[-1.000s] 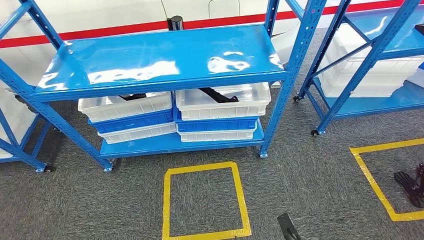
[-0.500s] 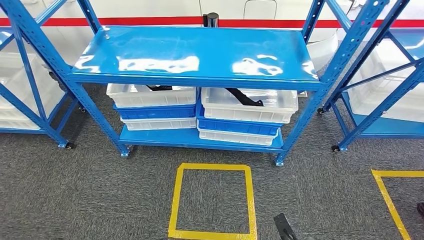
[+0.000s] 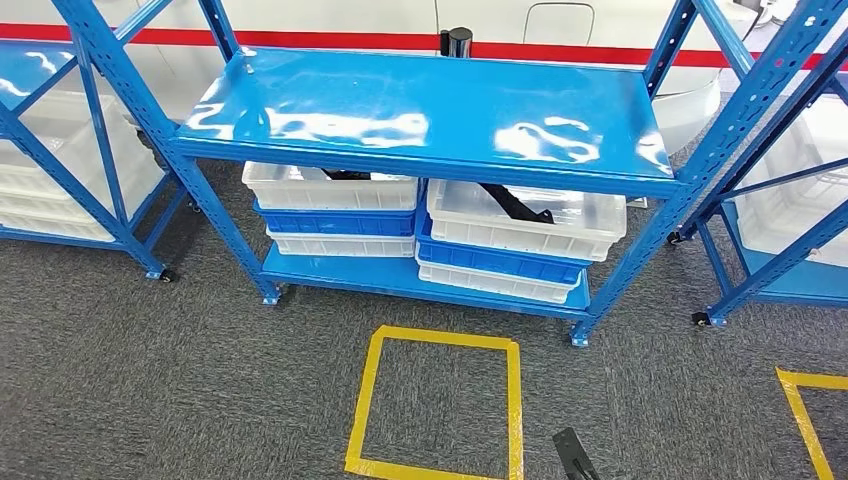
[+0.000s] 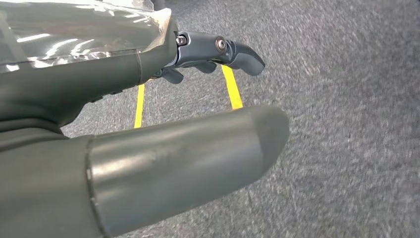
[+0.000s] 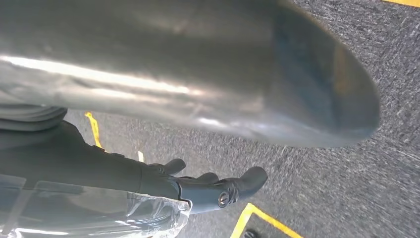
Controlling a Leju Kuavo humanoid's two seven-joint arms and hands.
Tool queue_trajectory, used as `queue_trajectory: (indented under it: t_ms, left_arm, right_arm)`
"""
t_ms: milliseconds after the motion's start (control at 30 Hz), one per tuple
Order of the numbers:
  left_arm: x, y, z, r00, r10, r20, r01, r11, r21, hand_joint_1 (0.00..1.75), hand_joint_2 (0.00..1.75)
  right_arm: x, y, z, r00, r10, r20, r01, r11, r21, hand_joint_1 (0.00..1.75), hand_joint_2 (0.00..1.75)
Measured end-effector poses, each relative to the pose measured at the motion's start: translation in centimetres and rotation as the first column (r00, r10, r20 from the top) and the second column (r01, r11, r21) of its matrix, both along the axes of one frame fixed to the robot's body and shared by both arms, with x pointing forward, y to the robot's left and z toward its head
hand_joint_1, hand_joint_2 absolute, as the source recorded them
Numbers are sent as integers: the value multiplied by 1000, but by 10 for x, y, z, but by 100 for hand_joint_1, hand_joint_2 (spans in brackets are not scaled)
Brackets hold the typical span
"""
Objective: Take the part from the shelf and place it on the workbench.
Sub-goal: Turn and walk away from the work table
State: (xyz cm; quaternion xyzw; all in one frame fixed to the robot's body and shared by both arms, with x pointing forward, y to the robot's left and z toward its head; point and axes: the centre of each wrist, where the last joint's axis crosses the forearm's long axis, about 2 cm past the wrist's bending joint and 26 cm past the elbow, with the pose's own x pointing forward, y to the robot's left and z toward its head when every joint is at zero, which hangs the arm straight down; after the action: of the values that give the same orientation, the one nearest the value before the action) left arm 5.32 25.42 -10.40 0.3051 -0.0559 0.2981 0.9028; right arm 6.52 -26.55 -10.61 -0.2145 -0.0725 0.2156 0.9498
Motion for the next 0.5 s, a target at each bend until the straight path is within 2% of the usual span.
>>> queue_trajectory:
  t_ms: [500]
  left_arm:
    - [2,2,0,999,-34,12,34,999,-5,0,0]
  right_arm:
    - [-1,-3,-1,998,-66,9,65,996,57,0,0]
